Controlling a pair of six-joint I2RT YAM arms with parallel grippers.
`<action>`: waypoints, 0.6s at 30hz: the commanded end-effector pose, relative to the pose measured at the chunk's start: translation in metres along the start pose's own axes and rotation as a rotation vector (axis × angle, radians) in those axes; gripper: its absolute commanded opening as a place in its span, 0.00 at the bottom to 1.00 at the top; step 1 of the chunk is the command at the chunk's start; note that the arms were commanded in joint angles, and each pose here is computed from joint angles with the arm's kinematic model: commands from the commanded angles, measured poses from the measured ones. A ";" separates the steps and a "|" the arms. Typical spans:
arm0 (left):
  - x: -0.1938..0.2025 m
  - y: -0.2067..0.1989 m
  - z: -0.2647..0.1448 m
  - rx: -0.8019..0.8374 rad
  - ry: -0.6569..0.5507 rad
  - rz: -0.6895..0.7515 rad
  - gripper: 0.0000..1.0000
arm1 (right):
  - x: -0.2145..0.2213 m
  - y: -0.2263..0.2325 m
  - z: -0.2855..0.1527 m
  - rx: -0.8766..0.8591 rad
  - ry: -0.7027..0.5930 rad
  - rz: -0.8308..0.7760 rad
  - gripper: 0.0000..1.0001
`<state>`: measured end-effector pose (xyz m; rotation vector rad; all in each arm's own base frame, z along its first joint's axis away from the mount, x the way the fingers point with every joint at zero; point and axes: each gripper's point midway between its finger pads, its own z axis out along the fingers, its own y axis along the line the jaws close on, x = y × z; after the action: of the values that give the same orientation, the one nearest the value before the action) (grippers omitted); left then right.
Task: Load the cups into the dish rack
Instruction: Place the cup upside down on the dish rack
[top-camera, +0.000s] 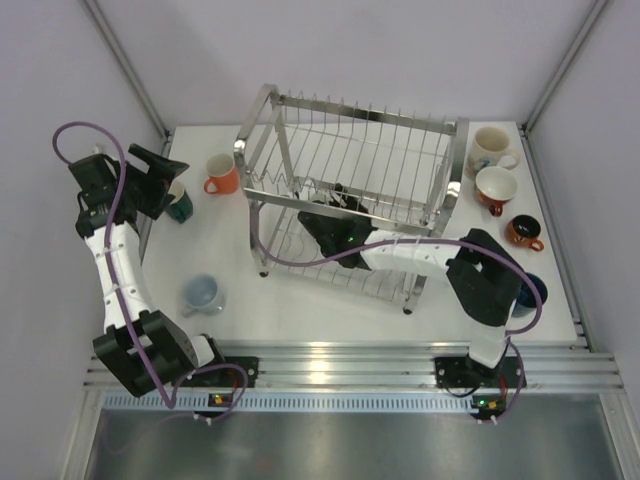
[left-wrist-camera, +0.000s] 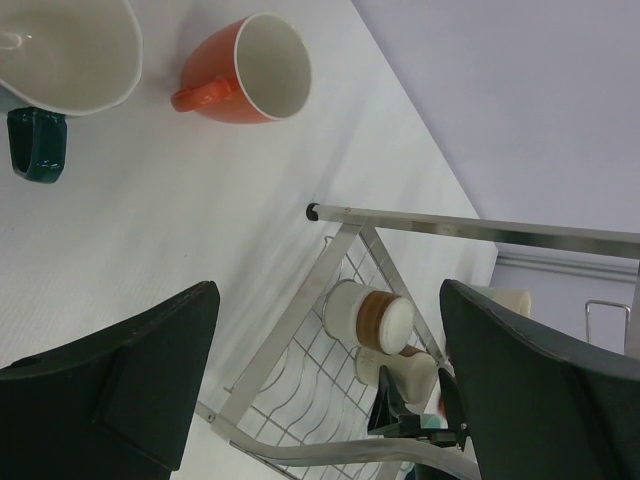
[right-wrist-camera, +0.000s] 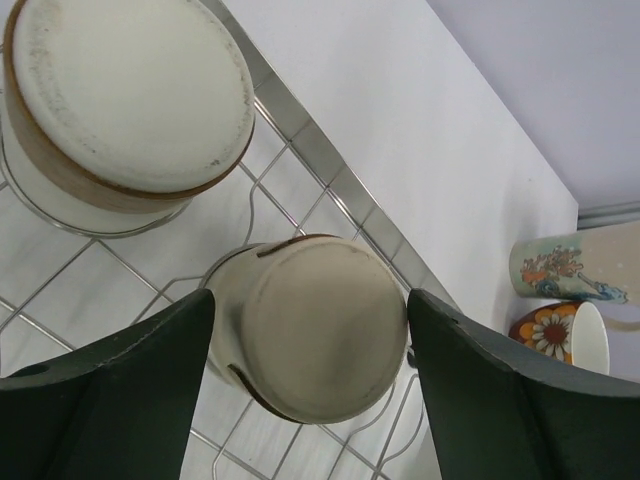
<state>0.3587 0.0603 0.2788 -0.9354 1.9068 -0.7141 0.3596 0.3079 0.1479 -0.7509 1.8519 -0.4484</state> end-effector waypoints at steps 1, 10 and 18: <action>-0.007 -0.016 -0.009 0.058 -0.043 0.049 0.97 | -0.007 -0.006 0.005 0.014 -0.032 0.053 0.79; -0.009 -0.018 -0.010 0.062 -0.047 0.049 0.97 | -0.013 -0.013 0.000 0.029 -0.040 0.031 0.82; -0.009 -0.019 -0.010 0.065 -0.044 0.047 0.97 | -0.029 -0.015 -0.018 0.040 -0.068 0.009 0.83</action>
<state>0.3587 0.0602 0.2788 -0.9355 1.9067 -0.7147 0.3566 0.3081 0.1476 -0.7908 1.8317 -0.4789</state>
